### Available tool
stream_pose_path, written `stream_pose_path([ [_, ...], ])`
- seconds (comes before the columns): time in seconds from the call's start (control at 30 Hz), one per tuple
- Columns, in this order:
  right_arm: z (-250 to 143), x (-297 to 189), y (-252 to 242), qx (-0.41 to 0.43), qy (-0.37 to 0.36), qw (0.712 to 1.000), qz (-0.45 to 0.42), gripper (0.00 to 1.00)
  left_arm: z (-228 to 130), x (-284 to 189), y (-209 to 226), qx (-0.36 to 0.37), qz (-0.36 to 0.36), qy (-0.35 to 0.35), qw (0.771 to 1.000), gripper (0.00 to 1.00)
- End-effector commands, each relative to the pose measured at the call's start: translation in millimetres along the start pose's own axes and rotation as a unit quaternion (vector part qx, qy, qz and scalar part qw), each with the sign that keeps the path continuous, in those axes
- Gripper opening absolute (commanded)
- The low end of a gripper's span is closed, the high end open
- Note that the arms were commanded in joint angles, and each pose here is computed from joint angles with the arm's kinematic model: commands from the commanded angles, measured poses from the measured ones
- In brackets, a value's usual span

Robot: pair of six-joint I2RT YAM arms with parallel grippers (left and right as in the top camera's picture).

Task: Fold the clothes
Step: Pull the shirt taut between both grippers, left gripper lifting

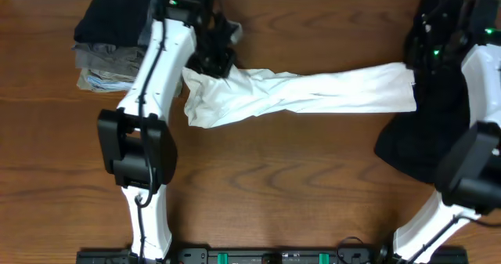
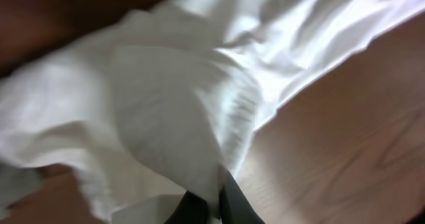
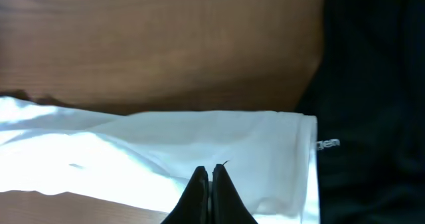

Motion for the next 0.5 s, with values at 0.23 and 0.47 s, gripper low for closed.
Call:
stream_pose_path([
  [0.23,-15.4,33.9,-25.8,0.018,0.044,0.999,0.006,0.01,-23.2,50.7,20.0,0.007,0.055,0.060,0.997,0.06],
  [0.47,-20.0,31.0,-36.0,0.026,0.051,0.998,0.004,0.01,-14.3,47.6,49.8,-0.016,0.111,0.018,0.994,0.06],
])
Point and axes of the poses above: each gripper's point midway between its finger pads, its own x axis out along the fingers, its own y axis along the line the jaws close on, z = x × y, the point moved 9 cm from there along -x, back along the fingers, and after that the axes turned 4 degrees about -x, right-handed, at the moved point
